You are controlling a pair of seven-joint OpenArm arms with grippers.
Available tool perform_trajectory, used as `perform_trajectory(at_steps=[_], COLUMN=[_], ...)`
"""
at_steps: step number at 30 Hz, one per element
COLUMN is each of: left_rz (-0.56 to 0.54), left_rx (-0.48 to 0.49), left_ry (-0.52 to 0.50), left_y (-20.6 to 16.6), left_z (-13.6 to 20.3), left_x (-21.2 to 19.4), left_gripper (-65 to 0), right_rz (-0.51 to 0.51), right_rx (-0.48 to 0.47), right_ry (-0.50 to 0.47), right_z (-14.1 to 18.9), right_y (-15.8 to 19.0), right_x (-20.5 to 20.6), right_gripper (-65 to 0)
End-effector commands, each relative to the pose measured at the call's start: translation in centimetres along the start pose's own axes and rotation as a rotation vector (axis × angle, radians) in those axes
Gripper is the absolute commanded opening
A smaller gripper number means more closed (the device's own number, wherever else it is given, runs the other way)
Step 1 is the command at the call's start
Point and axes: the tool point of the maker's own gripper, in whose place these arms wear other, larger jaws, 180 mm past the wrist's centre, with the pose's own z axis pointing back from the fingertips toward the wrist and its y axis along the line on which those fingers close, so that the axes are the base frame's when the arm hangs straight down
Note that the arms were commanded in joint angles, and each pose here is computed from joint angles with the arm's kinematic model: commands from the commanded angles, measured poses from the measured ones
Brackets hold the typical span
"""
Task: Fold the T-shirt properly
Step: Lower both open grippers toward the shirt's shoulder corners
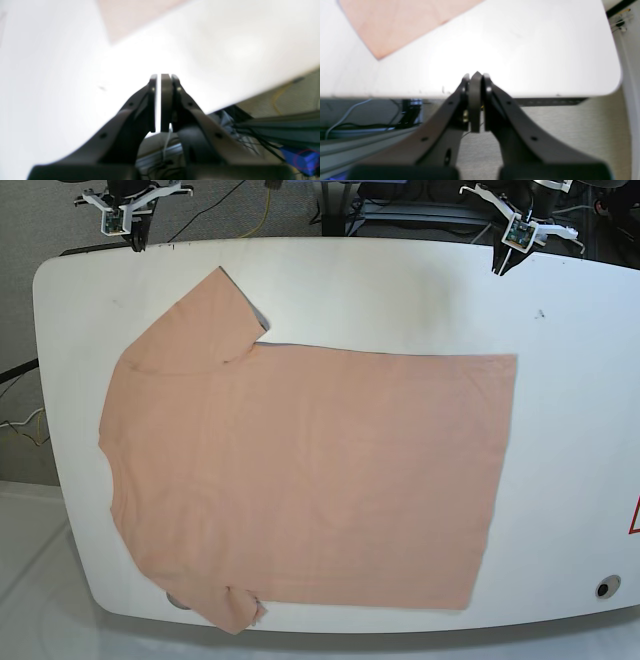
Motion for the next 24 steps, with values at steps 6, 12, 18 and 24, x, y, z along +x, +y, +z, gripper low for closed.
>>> perform_trajectory(at_steps=[6, 12, 18, 24], left_rz=[-0.039, 0.002, 0.051, 0.091], left_rx=[0.015, -0.030, -0.028, 0.006], left_ry=[-0.105, -0.214, -0.268, -0.297], left_y=[1.0, 0.4, 0.7, 1.7], left_z=[-1.2, -0.9, -0.5, -1.1], left_x=[3.1, 6.3, 8.0, 9.0], left_gripper=[-64.8, -54.8, -42.8, -42.3], right_rz=[0.004, -0.031, -0.047, -0.045], right_rx=[0.012, 0.010, 0.016, 0.008], right_ry=[-0.050, -0.102, -0.108, -0.108], right_z=[-2.0, -3.2, -3.9, -4.6], right_y=[0.4, 0.8, 1.1, 1.1], right_x=[1.7, 2.7, 2.8, 3.3], right_gripper=[-65.0, -65.0, -65.0, -64.3])
